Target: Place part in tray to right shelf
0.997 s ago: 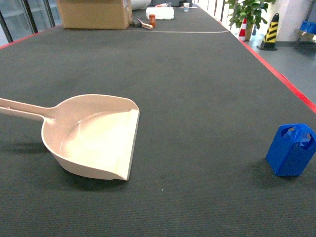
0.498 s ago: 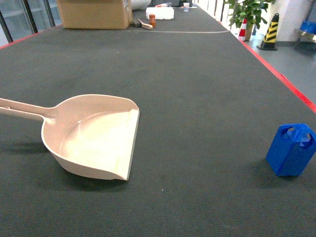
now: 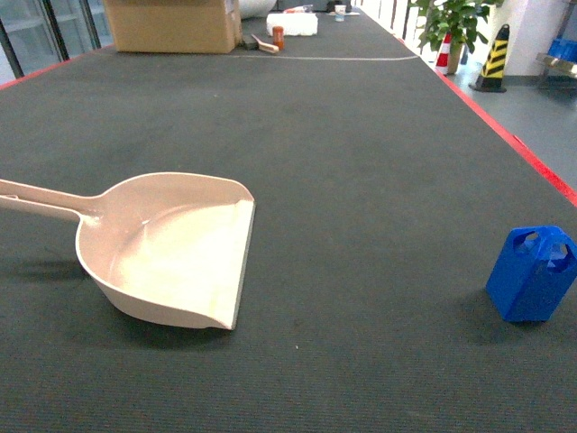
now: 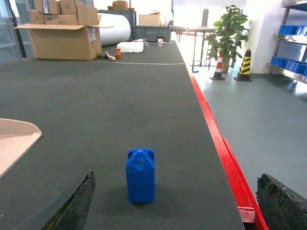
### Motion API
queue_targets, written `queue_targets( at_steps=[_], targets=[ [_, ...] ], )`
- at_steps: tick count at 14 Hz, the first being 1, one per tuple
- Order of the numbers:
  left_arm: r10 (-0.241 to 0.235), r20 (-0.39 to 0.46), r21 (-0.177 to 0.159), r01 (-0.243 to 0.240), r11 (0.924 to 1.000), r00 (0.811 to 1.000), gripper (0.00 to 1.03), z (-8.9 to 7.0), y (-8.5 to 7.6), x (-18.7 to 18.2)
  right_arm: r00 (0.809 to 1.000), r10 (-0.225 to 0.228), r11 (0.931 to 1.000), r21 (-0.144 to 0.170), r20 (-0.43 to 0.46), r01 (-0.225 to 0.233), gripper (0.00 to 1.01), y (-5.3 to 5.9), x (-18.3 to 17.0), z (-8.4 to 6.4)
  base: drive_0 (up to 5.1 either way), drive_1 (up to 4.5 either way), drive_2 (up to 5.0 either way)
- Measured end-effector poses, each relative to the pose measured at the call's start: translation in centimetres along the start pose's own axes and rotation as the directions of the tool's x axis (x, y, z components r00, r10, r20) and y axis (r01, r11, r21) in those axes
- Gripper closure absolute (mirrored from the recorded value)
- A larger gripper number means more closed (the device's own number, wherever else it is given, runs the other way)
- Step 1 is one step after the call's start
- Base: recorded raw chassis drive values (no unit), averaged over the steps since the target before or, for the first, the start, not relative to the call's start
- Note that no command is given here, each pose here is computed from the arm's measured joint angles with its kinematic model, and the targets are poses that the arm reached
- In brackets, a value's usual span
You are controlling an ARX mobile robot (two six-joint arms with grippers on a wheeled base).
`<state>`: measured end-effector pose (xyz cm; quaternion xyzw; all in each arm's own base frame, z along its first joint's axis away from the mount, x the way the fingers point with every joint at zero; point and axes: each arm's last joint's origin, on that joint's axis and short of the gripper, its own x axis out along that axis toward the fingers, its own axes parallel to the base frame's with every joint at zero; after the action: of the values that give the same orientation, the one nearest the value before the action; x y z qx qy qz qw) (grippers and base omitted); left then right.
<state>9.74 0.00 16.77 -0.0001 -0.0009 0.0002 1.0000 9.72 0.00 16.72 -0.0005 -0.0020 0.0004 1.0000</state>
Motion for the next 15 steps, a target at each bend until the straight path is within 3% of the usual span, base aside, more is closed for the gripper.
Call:
queue_targets(
  at_steps=[15],
  targets=[
    [0.0, 0.0, 0.0, 0.0, 1.0, 1.0, 0.05, 0.0, 0.0, 0.0, 1.0, 0.0, 1.0, 0.0, 0.0, 0.0, 0.03, 0.0, 0.0, 0.0, 0.0, 0.0, 0.0]
  ],
)
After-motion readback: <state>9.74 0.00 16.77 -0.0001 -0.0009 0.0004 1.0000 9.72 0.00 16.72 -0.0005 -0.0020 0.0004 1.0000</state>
